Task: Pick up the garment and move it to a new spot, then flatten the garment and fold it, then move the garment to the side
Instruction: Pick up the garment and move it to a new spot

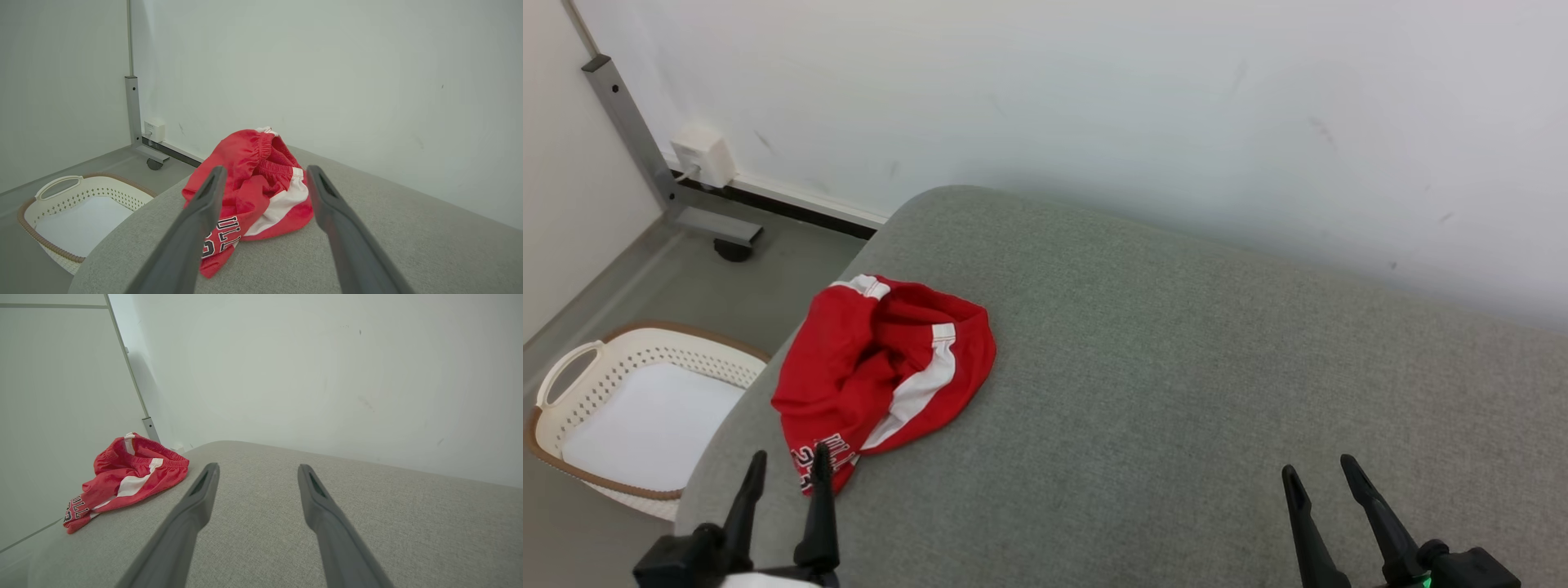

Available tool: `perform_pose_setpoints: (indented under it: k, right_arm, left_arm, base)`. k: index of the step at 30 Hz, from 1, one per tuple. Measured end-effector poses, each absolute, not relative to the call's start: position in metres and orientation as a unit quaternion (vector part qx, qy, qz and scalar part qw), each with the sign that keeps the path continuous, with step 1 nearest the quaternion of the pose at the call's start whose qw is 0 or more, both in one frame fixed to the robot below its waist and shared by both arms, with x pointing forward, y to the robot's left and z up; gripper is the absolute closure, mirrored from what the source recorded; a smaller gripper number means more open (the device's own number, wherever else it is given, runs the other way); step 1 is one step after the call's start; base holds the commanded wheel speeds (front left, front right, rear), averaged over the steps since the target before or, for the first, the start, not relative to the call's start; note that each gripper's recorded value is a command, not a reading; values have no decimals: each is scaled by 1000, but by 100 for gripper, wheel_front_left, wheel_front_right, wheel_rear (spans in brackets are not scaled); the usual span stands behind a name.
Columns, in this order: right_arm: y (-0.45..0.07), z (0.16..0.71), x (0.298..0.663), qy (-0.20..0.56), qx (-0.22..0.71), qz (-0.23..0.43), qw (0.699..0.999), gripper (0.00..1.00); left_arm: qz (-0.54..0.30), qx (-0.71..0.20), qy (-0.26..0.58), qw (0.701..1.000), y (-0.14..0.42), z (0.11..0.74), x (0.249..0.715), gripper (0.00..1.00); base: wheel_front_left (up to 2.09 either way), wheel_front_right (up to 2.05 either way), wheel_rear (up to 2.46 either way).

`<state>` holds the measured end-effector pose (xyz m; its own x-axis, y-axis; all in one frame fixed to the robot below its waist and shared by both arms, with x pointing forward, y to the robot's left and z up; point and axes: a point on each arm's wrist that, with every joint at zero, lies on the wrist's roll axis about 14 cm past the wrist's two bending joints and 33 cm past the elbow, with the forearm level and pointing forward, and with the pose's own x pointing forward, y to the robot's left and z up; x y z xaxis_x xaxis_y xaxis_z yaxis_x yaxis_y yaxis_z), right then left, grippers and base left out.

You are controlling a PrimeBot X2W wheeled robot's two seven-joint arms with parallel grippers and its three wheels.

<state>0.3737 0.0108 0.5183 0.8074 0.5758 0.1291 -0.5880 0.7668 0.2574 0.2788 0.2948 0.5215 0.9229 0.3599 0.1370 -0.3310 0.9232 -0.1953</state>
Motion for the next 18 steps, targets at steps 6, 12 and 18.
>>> perform_pose_setpoints:
  k: [6, 12, 18]
  right_arm:
    - [10, 518, 376, -21, 146, 309, 940, 0]
    - [1, 518, 389, -27, 145, 296, 944, 0]
    - [-15, 512, 405, -27, 147, 270, 951, 0]
  left_arm:
    - [160, -78, -85, 980, 304, 538, 305, 0]
    - [136, -65, -5, 989, 318, 536, 346, 0]
    - [124, -70, 84, 986, 329, 510, 385, 0]
  base:
    - [0, 0, 0]
    - [0, 0, 0]
    - [0, 0, 0]
